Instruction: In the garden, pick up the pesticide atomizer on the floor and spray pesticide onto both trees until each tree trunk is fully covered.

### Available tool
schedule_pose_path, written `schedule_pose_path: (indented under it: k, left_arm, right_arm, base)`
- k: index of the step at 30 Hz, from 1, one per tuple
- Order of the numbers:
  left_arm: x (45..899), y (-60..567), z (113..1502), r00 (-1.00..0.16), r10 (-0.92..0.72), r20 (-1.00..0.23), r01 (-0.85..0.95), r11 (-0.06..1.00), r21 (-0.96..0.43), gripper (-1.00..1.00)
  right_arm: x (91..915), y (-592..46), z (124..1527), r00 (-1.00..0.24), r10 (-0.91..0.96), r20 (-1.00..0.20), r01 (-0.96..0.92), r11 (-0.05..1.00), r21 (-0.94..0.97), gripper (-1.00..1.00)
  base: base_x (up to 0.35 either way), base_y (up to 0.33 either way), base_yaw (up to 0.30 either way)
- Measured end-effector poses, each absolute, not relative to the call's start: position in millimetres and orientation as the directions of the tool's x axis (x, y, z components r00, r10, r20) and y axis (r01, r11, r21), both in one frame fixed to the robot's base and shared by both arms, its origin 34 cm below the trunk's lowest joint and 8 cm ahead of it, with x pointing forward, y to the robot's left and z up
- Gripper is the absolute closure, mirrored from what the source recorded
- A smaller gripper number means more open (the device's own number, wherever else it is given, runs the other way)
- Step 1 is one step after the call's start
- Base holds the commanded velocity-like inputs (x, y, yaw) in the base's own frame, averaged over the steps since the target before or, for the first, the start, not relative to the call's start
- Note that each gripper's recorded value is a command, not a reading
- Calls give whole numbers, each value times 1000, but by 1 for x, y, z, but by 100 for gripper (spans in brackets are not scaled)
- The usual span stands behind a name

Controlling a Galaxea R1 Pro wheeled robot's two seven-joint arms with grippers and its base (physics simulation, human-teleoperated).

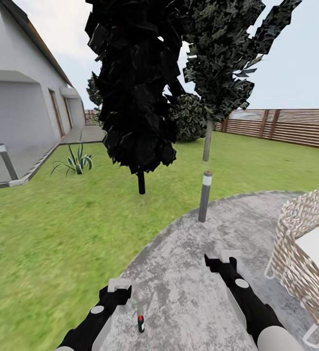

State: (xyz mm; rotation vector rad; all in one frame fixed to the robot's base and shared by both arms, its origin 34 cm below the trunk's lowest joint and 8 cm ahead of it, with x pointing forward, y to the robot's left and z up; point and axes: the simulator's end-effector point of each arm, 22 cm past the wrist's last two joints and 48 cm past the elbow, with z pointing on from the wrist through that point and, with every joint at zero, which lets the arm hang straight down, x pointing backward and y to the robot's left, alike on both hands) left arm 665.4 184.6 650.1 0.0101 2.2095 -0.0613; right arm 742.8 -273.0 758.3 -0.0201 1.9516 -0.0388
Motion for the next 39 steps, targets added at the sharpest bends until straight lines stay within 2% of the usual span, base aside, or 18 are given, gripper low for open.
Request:
schedule_pose_path:
  k: [14,23,39]
  left_arm:
    - [665,184,650,-595,-16,-804,29,999,-41,-100]
    - [665,185,650,-595,-19,-803,26,999,-43,-100]
    - [668,185,645,-578,-17,-816,28,999,-41,-100]
  right_arm:
    - [743,-273,759,-371,-33,-928,4,999,-37,-100]
    - [743,-273,759,-371,-33,-928,4,999,-37,-100]
    - [742,-272,748,-377,-32,-926,3,999,-36,-100]
  base:
    - [190,-219,5]
    - [299,4,0]
    - [18,3,0]
